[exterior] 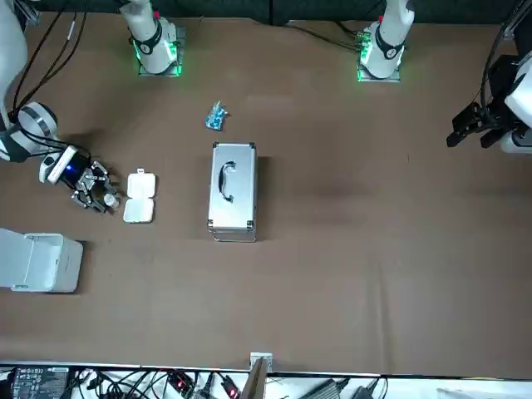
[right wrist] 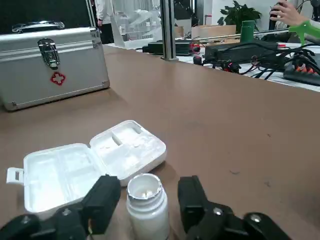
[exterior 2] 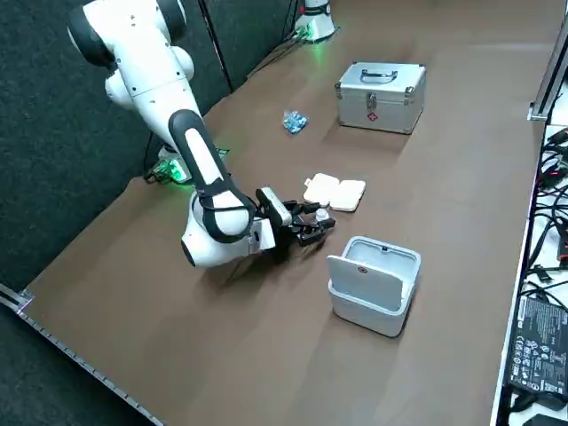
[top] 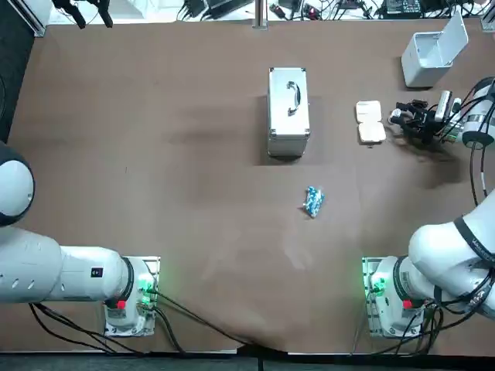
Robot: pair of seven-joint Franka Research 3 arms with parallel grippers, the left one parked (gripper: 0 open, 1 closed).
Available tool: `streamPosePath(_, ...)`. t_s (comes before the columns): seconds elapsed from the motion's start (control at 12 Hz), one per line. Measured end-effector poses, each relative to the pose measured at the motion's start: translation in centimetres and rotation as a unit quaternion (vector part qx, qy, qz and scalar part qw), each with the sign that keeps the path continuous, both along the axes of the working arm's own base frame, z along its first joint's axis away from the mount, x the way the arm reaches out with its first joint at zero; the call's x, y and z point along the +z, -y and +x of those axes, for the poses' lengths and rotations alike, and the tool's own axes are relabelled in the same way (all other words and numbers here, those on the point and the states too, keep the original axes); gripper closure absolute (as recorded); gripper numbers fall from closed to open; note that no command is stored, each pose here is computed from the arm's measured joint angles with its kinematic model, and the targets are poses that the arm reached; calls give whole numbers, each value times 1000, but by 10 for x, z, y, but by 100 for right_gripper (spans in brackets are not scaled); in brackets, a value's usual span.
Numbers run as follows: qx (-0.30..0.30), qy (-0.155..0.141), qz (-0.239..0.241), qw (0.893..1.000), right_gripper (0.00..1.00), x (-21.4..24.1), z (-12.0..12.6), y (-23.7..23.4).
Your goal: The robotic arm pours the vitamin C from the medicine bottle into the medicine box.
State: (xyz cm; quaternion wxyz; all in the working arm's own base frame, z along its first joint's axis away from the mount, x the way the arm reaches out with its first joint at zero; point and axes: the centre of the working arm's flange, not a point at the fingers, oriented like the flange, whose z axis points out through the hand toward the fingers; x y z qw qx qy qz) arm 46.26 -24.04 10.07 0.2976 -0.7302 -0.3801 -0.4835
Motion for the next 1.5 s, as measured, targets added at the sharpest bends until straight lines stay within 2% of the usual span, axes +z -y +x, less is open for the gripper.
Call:
streamPosePath(0.08,0,0,0,1000,22,0,0,0)
streamPosePath(0.33,0,1,0,1000,17,0,0,0)
streamPosePath(0.67,9,6,-10,1000,5,17,5,5)
streamPosePath(0.75,15,-2,-13,1000,0,24,5,8)
streamPosePath(1.17,26,-55,-24,998,0,63,6,18)
streamPosePath(1.33,24,-85,-34,996,0,84,7,21)
streamPosePath(1.5,23,-129,-52,990,0,112,13,20)
